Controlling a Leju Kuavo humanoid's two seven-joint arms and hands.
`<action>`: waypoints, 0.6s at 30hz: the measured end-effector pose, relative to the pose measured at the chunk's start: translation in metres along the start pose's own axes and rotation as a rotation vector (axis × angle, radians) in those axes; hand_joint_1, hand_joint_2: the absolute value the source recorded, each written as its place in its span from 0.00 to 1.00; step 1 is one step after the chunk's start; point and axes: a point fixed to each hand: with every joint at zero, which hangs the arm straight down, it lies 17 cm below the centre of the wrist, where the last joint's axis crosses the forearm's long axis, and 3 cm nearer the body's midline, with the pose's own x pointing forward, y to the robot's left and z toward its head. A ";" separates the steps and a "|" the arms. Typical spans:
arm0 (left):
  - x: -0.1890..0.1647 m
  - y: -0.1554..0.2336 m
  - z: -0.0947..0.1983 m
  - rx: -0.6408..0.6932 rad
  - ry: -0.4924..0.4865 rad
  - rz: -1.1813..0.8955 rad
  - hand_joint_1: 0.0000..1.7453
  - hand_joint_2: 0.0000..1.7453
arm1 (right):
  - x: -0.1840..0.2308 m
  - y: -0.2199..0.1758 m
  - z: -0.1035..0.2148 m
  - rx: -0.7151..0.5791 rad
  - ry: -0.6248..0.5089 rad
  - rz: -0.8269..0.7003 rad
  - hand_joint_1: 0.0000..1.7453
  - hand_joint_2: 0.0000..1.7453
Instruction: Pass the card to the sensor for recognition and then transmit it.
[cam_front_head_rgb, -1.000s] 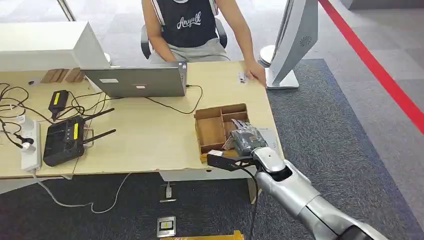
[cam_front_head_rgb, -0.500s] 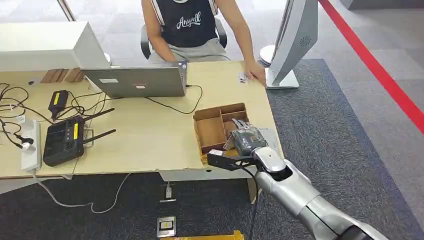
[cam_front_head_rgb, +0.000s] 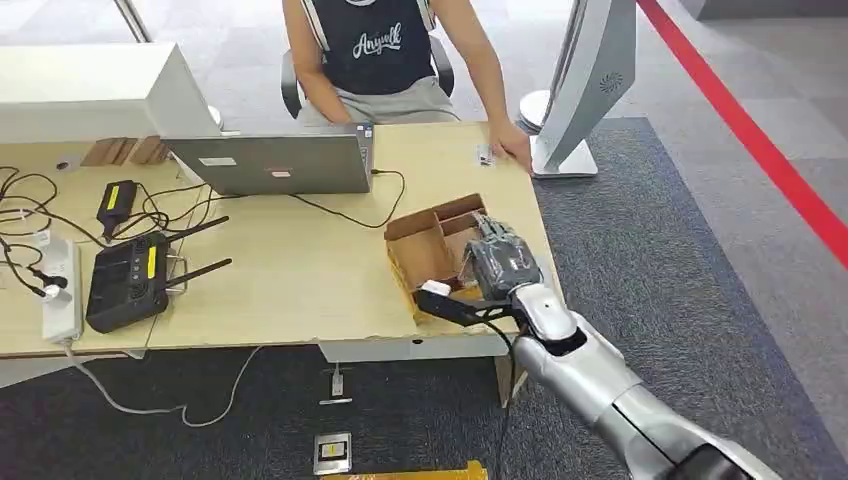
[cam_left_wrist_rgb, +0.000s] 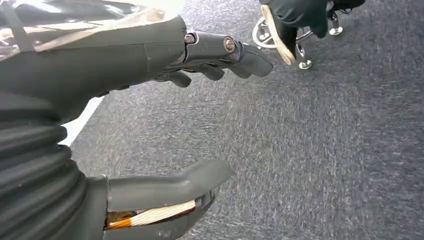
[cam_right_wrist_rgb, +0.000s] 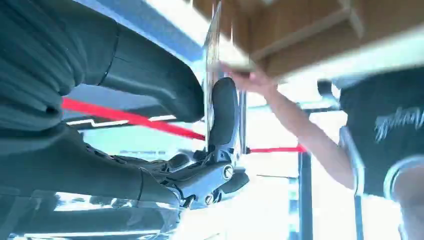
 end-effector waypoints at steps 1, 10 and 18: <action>-0.001 0.000 0.000 0.002 0.001 0.000 0.00 1.00 | -0.001 -0.009 -0.004 -0.018 0.004 0.000 1.00 1.00; 0.005 0.000 0.000 0.004 -0.030 -0.014 0.00 1.00 | -0.020 -0.103 -0.035 -0.185 0.051 -0.002 1.00 1.00; 0.008 0.000 0.000 0.003 -0.042 -0.024 0.00 1.00 | -0.014 -0.122 -0.041 -0.195 0.030 0.012 1.00 1.00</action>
